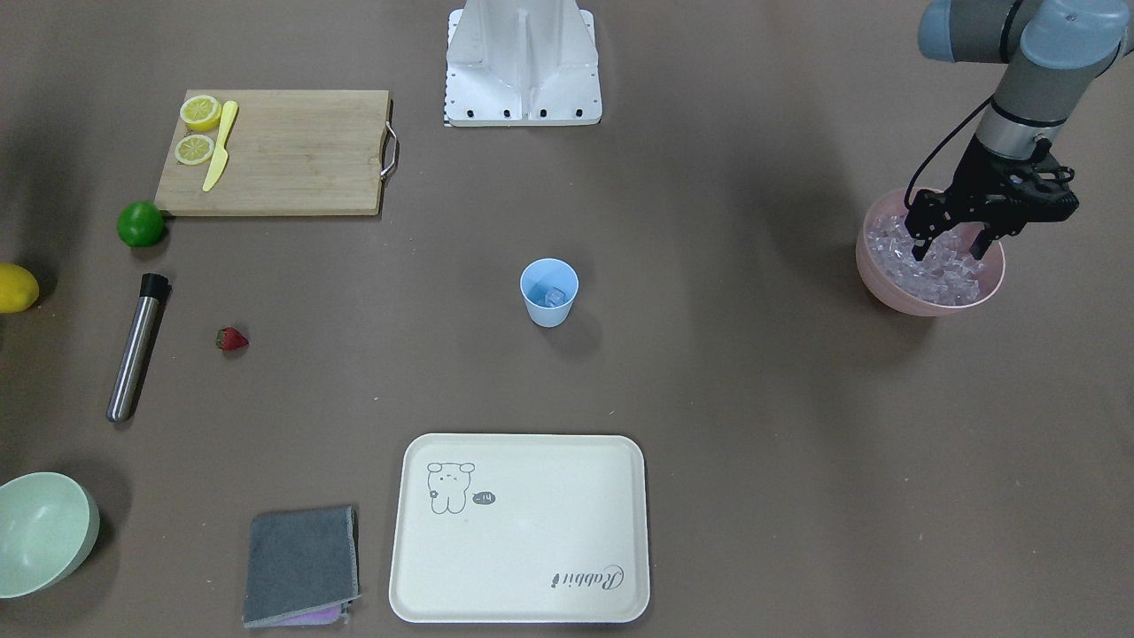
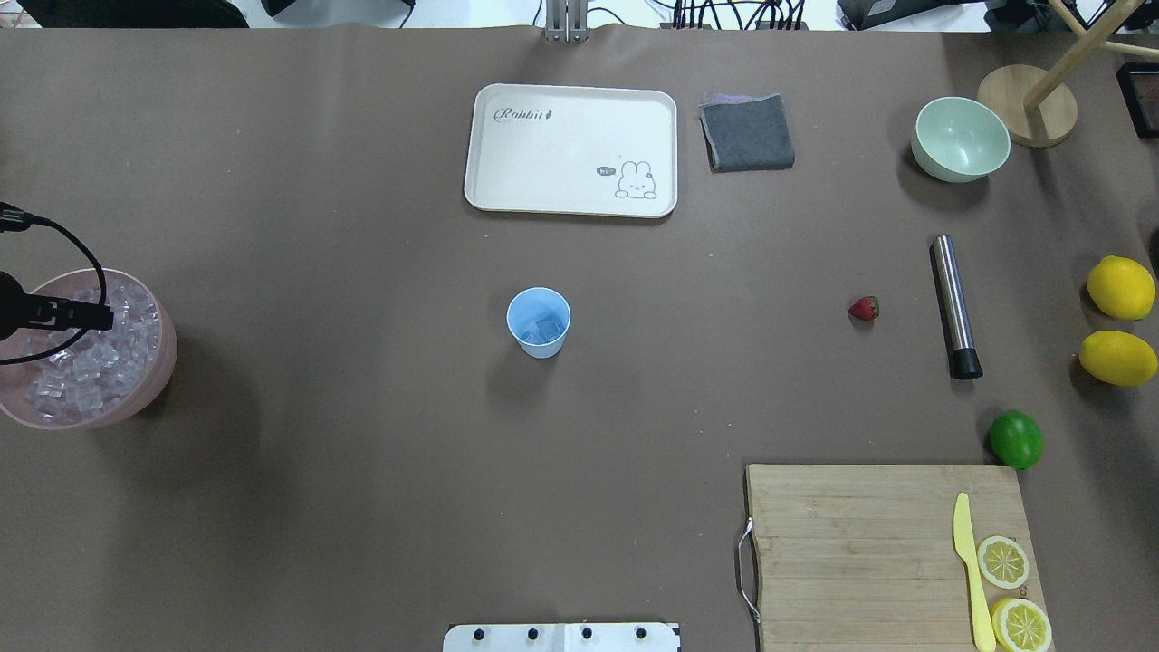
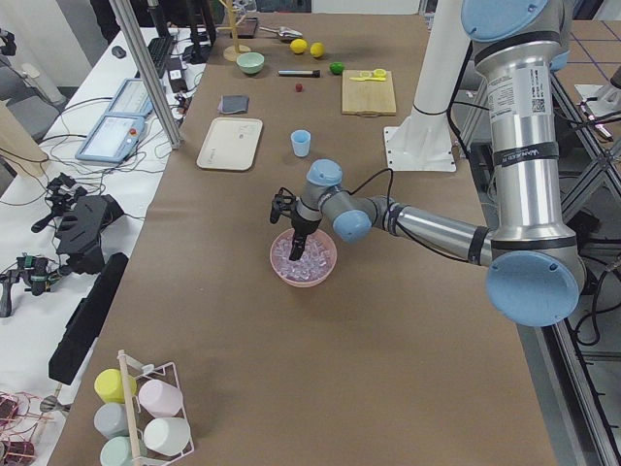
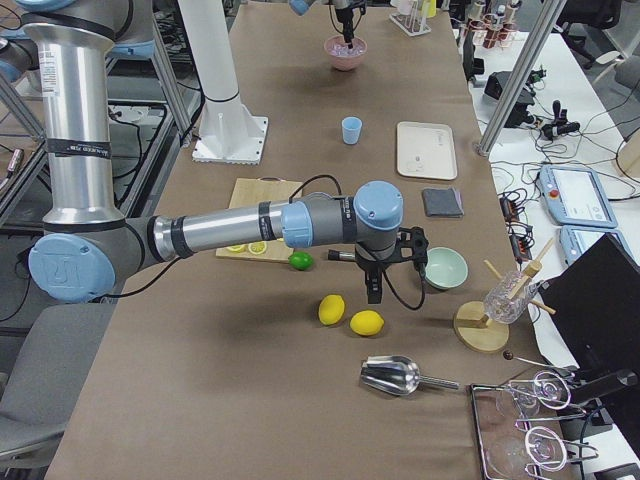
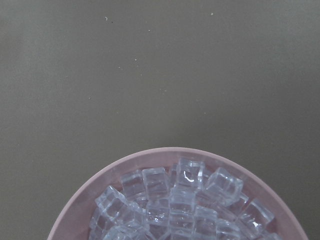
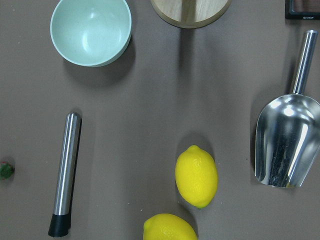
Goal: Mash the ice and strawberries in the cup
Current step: 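Move the left gripper back over the ice bowl and lower, then close the left gripper on an ice cube in the pink bowl, then lift the ice cube and carry it with the left gripper over the cup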
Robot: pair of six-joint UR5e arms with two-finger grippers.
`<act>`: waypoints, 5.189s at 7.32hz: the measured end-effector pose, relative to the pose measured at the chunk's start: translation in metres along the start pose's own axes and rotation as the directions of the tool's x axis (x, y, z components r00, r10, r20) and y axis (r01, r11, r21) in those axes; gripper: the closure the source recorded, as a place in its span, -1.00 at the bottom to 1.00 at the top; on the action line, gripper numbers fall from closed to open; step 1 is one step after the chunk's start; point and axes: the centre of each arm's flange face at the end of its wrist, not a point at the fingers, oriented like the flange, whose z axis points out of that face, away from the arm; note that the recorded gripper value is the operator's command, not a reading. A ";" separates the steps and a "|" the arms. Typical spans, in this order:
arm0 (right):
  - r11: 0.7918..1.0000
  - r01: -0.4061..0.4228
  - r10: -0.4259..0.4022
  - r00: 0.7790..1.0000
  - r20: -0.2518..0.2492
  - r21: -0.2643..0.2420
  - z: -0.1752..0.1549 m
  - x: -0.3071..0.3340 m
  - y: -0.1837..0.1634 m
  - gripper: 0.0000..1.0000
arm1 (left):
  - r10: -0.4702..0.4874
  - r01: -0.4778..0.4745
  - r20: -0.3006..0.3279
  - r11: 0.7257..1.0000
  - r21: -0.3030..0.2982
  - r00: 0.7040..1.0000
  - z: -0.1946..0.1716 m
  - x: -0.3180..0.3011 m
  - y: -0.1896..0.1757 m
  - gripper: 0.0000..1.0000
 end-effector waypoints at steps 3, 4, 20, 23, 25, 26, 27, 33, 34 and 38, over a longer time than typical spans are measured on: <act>1.000 -0.008 0.008 1.000 -0.001 -0.007 0.004 0.003 0.000 -1.00 | 0.004 -0.004 -0.003 1.000 -0.026 1.000 0.008 0.000 0.005 -0.40; 1.000 -0.010 0.010 1.000 -0.001 -0.009 0.004 0.004 0.001 -1.00 | 0.006 -0.006 0.001 0.999 -0.035 1.000 0.014 0.000 0.007 -0.40; 1.000 -0.008 0.008 1.000 -0.006 -0.005 0.003 0.003 -0.002 -1.00 | 0.023 -0.023 0.004 0.997 -0.078 1.000 0.029 0.006 0.022 -0.31; 1.000 -0.008 0.008 1.000 -0.007 -0.005 0.003 0.003 -0.002 -1.00 | 0.030 -0.029 0.005 0.996 -0.087 1.000 0.034 0.010 0.027 0.66; 1.000 -0.008 0.008 1.000 -0.007 -0.005 0.003 0.003 -0.002 -1.00 | 0.034 -0.033 0.003 0.996 -0.085 0.999 0.033 0.011 0.027 1.00; 1.000 -0.007 0.007 1.000 -0.007 -0.004 0.003 0.003 -0.003 -1.00 | 0.033 -0.033 0.003 0.996 -0.081 0.999 0.031 0.010 0.025 1.00; 1.000 -0.007 0.007 1.000 -0.007 -0.004 0.002 0.002 -0.003 -1.00 | 0.030 -0.030 0.001 0.997 -0.075 1.000 0.026 0.008 0.024 1.00; 1.000 0.001 -0.001 1.000 0.000 -0.008 0.004 -0.002 -0.005 -1.00 | -0.091 0.105 -0.145 0.990 0.094 0.985 -0.061 0.032 -0.051 1.00; 1.000 0.002 -0.002 1.000 0.001 -0.007 0.004 -0.002 -0.005 -1.00 | -0.154 0.184 -0.235 0.977 0.110 0.960 -0.071 0.086 -0.081 1.00; 1.000 0.005 -0.005 1.000 -0.003 -0.005 0.004 -0.003 -0.006 -1.00 | -0.281 0.318 -0.382 0.947 0.035 0.880 -0.076 0.327 -0.100 1.00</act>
